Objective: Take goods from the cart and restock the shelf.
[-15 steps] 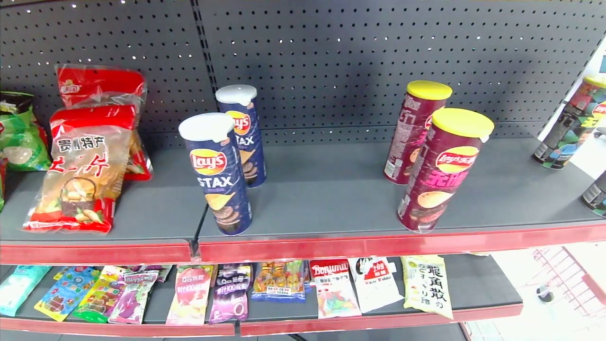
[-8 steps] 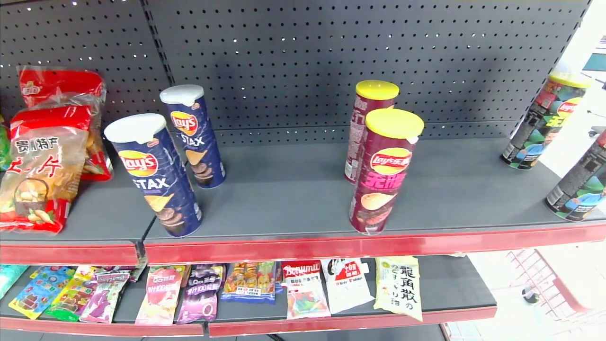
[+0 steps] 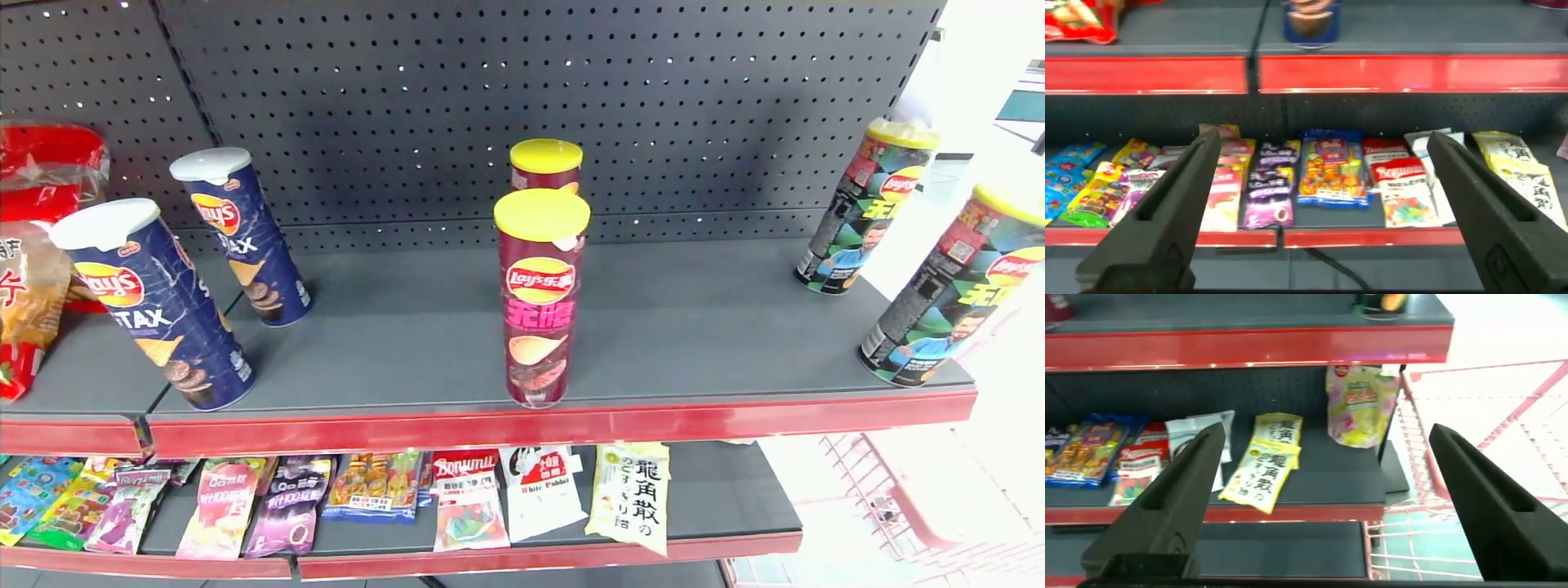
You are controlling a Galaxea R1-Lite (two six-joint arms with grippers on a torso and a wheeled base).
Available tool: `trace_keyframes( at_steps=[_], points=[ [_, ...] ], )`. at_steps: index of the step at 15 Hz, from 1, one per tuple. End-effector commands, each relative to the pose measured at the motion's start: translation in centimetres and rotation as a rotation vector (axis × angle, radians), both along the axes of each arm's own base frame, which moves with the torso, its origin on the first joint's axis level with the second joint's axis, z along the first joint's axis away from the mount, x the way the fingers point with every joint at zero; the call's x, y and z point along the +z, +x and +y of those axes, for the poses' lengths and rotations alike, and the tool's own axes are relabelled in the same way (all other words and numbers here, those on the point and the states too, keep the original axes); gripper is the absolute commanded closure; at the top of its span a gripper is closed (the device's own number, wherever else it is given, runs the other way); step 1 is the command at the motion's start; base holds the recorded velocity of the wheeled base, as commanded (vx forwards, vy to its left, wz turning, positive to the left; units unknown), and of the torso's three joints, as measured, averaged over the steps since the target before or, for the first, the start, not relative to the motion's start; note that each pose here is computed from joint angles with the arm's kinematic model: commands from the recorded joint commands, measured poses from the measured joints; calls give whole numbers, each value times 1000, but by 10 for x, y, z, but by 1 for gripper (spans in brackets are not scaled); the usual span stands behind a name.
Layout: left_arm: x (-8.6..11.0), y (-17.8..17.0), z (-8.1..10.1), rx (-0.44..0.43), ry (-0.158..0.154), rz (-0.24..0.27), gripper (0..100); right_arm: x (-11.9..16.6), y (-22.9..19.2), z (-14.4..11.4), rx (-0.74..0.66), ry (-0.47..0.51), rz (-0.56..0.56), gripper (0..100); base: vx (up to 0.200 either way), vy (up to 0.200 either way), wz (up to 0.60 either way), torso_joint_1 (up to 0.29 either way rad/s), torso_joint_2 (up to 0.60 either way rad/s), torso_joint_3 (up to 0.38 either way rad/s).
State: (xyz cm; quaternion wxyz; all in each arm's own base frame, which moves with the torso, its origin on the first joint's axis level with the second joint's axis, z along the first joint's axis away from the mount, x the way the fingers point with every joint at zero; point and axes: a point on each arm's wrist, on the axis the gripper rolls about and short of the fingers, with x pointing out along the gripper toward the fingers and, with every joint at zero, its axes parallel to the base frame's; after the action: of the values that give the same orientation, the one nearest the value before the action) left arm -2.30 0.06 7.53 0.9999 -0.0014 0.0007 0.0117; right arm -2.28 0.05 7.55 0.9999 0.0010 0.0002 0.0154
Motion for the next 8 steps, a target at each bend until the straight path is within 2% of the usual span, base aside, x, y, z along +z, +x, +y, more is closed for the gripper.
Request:
trace_keyframes(
  at_steps=[1,8],
  points=[
    [0,0,0,0,0,2,0,0,0,0,0,0,1,0,0,0,0,0,0,0],
    [0,0,0,1,0,2,0,0,0,0,-2,-2,0,0,0,0,0,0,0,0]
  ],
)
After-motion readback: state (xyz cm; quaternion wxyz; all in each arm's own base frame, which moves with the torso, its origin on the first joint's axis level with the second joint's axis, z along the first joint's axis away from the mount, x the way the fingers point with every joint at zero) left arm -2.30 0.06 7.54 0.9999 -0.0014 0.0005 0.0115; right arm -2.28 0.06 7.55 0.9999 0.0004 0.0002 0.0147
